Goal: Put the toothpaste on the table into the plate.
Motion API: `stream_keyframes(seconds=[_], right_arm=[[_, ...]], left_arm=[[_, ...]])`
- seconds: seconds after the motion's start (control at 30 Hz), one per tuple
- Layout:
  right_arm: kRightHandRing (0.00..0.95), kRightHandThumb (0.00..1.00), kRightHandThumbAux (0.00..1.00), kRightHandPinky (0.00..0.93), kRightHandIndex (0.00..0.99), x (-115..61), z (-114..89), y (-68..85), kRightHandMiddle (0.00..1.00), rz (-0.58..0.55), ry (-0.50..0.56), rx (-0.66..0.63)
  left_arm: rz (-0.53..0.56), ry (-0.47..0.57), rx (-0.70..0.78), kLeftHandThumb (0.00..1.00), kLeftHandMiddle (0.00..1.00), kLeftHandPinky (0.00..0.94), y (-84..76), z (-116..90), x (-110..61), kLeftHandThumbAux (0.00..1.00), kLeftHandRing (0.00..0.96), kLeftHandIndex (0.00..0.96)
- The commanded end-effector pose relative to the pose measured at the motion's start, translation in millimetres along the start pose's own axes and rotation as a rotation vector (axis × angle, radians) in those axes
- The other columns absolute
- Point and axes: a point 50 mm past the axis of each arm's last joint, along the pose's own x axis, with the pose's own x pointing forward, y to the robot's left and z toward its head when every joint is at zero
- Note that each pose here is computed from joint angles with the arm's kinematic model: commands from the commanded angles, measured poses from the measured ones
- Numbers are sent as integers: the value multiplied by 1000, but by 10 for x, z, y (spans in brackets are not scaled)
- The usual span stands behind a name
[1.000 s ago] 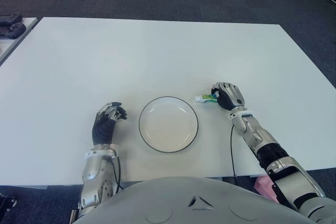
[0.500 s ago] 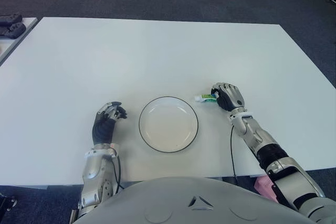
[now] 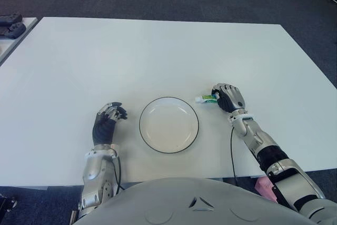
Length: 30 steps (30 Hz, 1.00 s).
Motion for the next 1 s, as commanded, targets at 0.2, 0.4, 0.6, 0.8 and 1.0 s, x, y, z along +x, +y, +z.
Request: stream_keyframes(seconds=[0.2,0.4,0.6,0.8,1.0], right_arm=[[270,742,502,330,309,-61,63,-273,239,153,-93,-28],[90,648,388,166,143,-76,54,-387,73,273,-104,-69],[14,591,348,70,55,-44,27,-487,10,376,-99,-55],[1,509,267,5,4,-1,-1,-556,0,447,-101,-57],[0,479,225,0,0,33,-18,-596,0,484,-122,-69]], left_arm=[[20,58,-4,712,543,533,16,-76,-43,719,547,434],[6,51,10,710,550,542,15,-72,-32,719,552,434],[-2,55,7,711,559,544,14,-77,-16,719,558,435],[1,59,-7,713,569,534,13,-86,-10,718,558,435],[17,62,3,712,563,529,6,-86,-16,718,552,435]])
